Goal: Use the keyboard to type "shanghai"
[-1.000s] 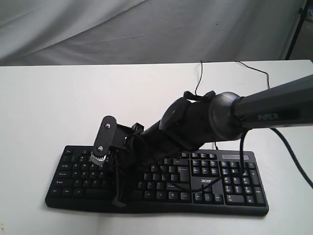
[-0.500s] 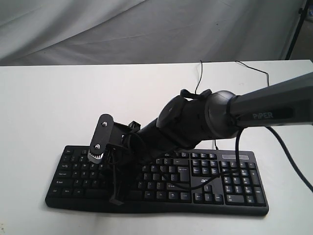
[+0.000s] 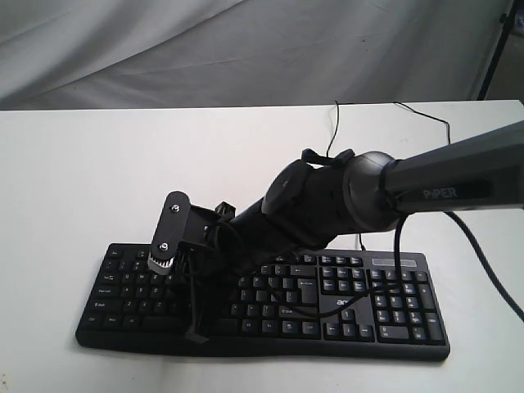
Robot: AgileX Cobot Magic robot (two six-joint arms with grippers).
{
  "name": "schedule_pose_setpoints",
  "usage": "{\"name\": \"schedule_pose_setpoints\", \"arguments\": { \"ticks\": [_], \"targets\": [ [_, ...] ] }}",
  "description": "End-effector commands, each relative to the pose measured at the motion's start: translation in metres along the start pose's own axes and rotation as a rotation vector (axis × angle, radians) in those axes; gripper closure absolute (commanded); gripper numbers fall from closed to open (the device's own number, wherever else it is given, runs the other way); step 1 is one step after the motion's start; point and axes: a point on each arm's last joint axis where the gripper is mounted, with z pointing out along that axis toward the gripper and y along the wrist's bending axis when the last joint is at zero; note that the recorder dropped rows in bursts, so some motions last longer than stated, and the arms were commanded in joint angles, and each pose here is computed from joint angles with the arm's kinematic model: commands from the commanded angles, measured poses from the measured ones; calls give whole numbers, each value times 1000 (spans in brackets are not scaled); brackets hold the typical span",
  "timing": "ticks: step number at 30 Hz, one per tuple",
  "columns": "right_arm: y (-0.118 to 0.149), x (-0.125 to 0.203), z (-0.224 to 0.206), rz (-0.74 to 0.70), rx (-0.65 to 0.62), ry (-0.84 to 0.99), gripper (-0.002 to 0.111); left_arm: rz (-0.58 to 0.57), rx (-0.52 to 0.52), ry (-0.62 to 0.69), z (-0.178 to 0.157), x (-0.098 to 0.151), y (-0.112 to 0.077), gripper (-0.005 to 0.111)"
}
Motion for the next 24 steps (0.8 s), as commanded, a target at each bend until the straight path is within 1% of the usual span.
{"name": "schedule_pose_setpoints", "arguments": {
  "ticks": [1,13,20,24],
  "targets": [
    [-4,0,-2,-9,12,-2,108,-3,5,4,1,1,0,106],
    [-4,9,9,8,7,25,108,-3,5,4,1,1,0,106],
    [-6,-2,-5,-8,27,-6,108,-3,5,4,1,1,0,106],
    [-4,-7,-11,-15,17,-23,108,-3,5,4,1,1,0,106]
  ]
}}
